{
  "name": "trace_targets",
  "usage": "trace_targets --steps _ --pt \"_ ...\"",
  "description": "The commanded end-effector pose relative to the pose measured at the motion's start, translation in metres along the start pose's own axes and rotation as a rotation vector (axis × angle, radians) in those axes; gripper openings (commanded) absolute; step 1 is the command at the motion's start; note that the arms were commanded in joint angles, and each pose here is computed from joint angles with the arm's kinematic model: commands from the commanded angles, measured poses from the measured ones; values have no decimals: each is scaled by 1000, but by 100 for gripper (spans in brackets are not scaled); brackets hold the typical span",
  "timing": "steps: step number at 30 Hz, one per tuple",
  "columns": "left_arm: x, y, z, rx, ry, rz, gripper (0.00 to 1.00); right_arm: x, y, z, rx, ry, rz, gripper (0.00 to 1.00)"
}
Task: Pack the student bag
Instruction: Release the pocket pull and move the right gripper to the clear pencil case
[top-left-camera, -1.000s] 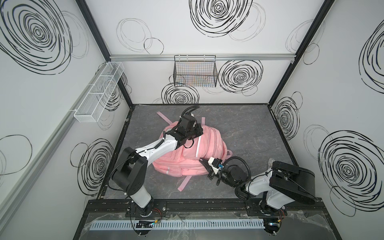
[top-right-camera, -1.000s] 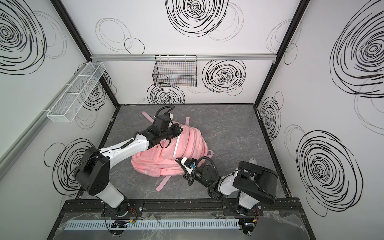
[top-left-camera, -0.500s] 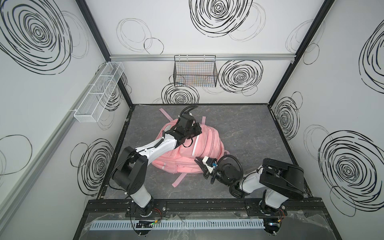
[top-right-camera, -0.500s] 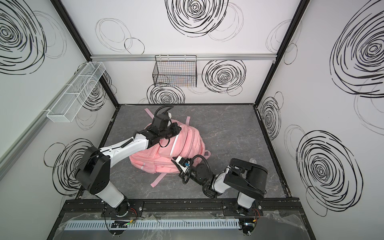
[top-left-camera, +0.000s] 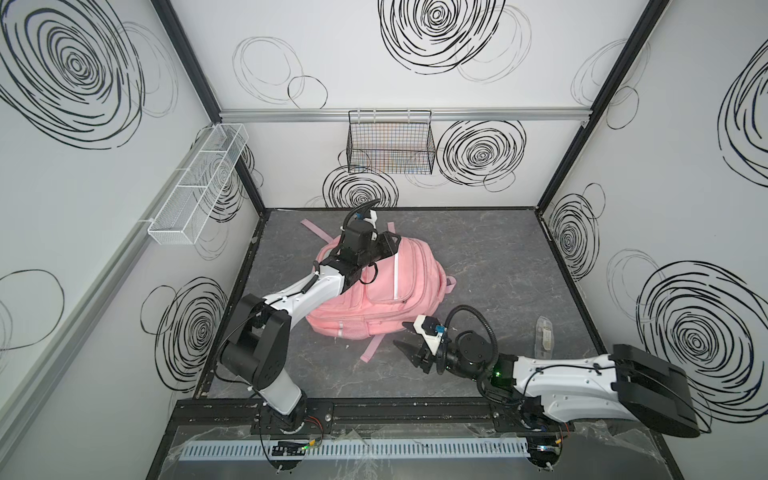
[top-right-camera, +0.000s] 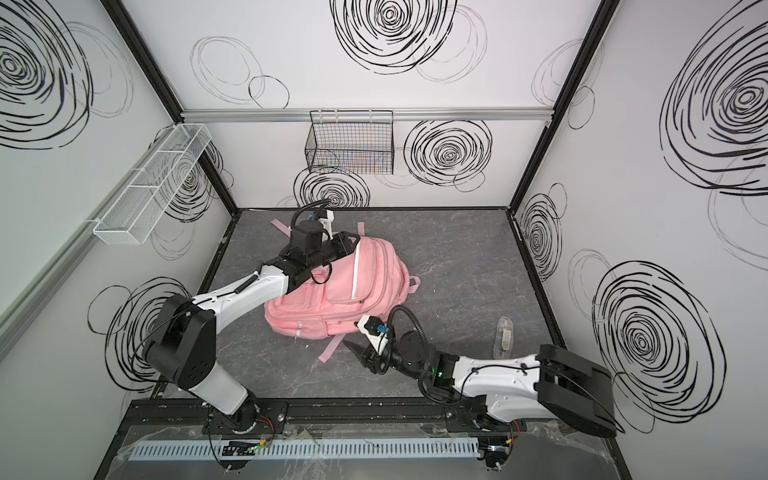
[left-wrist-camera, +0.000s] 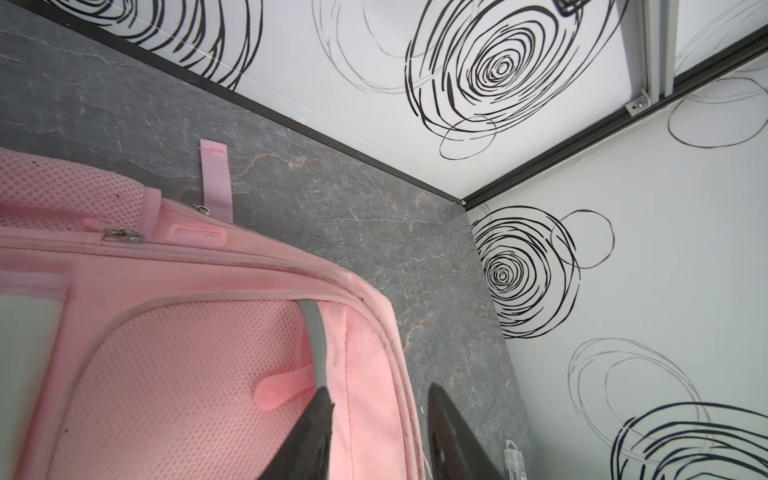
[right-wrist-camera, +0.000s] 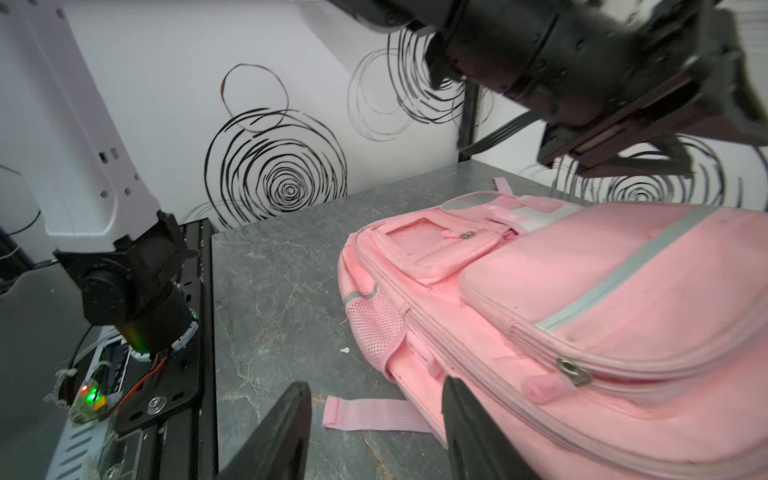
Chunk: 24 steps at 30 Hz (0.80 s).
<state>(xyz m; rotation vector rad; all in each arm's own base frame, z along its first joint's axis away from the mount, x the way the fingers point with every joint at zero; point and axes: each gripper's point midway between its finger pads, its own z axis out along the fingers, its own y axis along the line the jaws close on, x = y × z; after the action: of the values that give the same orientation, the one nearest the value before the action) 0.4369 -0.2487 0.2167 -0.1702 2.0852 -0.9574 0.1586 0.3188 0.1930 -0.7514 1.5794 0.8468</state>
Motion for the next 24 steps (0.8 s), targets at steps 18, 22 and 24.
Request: trace_targets --steps 18,22,24 --pt "34 -138 -98 318 -77 712 58 -80 -232 -177 1132 53 391 80" --pt "51 -157 -120 455 -93 740 65 -39 -258 -191 1216 225 487 100" --pt "58 -163 -129 483 -98 771 66 -10 -269 -206 1291 308 582 100"
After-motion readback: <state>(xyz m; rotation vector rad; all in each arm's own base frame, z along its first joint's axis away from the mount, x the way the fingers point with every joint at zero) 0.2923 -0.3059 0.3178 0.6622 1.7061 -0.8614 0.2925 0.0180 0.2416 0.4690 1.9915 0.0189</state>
